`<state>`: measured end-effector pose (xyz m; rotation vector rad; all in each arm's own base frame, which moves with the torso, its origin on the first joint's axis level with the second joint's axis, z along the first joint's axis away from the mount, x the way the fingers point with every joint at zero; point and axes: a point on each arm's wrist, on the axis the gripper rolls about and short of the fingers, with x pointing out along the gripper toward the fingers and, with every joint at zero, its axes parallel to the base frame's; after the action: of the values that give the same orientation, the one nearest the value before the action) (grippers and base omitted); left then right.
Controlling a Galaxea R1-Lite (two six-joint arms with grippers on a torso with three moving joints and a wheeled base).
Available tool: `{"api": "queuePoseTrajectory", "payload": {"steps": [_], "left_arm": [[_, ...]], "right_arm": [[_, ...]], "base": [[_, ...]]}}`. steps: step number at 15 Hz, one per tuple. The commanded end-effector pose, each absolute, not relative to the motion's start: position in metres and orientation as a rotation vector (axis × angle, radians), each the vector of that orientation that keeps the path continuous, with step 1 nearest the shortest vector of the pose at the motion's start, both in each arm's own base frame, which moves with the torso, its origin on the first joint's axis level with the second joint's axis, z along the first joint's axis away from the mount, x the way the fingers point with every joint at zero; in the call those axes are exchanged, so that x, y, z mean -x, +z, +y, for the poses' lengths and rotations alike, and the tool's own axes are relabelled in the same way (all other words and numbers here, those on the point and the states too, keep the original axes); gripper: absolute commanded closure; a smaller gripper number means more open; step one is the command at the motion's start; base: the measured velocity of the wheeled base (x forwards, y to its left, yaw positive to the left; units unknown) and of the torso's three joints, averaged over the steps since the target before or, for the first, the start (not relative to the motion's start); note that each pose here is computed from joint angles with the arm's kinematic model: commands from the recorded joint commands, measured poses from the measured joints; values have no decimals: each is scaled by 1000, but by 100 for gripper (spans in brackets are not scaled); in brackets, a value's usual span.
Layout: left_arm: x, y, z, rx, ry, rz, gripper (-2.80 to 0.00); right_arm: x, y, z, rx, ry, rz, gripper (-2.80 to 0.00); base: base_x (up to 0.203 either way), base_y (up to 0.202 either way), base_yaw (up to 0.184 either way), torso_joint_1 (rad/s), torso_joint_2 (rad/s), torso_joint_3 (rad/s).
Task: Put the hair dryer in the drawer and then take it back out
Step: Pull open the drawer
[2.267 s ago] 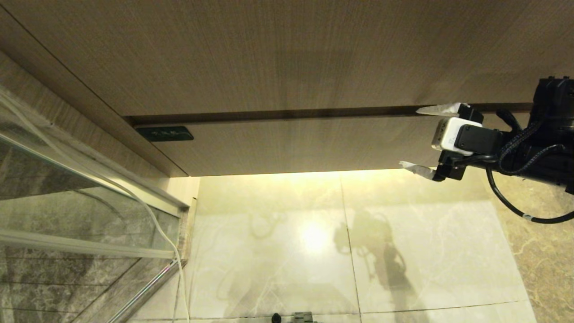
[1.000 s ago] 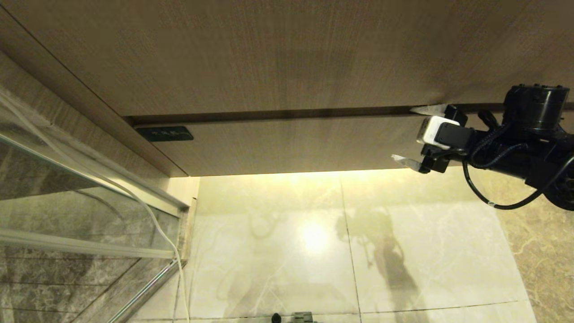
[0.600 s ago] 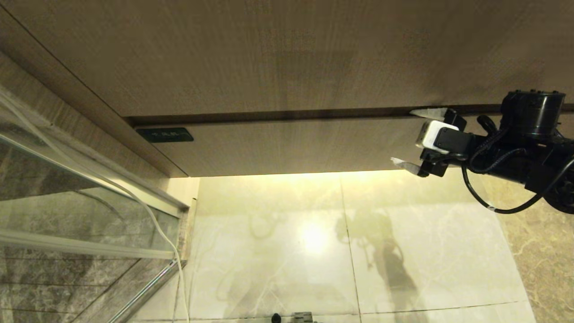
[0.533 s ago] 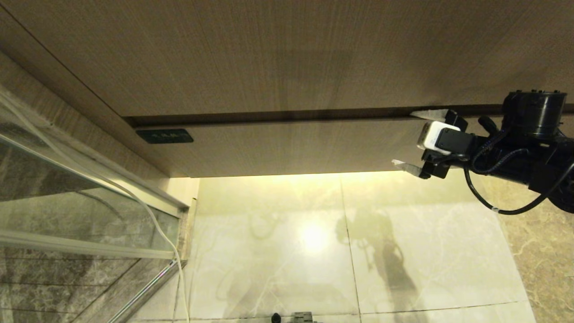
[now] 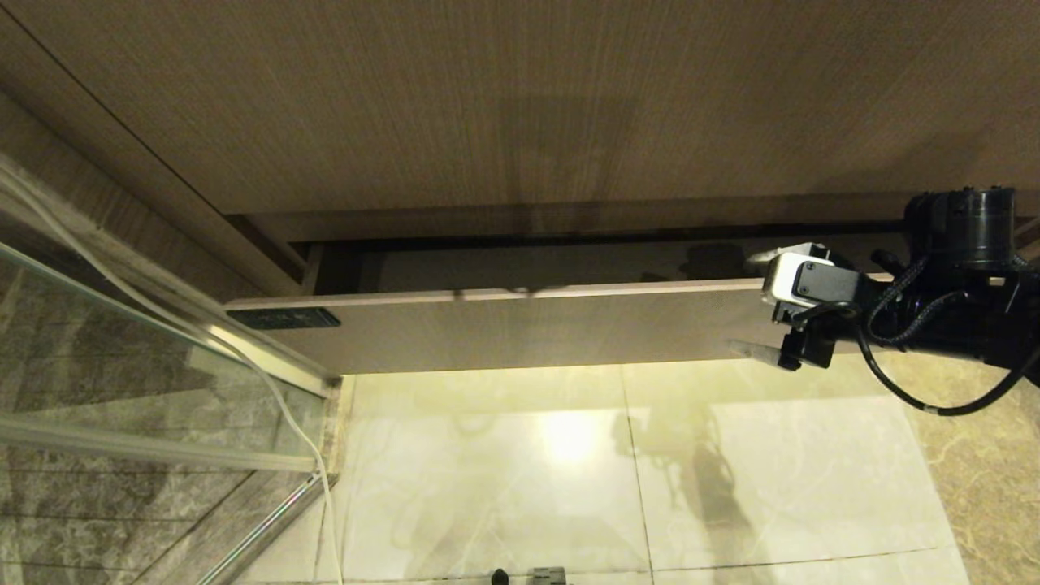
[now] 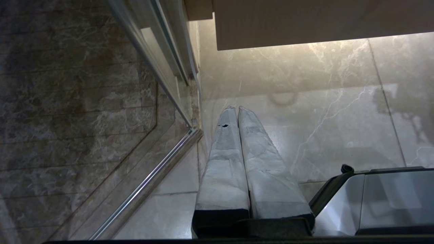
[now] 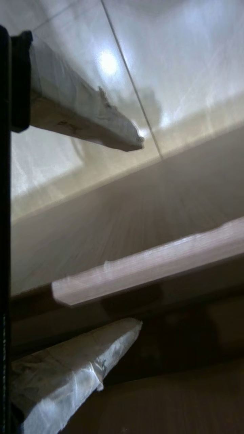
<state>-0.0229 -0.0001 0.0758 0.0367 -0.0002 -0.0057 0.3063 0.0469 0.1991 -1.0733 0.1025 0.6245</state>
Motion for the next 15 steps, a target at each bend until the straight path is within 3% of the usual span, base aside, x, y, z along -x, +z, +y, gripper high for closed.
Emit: {"api": "queuePoseTrajectory", "payload": {"steps": [1,7,15], "left_arm": [[23,76,0,-36,-6,-1,0],[23,75,0,-37,-6,0,0],[23,75,0,-37,-6,0,0]], "right_arm": [[-301,207,44,1085,603,90,-280],[-264,223,33,1117,464,180,-280],[-169,235,13,1146,128,280,-280]], "base": [[0,0,0,0,0,0],[0,0,0,0,0,0],[0,0,0,0,0,0]]}}
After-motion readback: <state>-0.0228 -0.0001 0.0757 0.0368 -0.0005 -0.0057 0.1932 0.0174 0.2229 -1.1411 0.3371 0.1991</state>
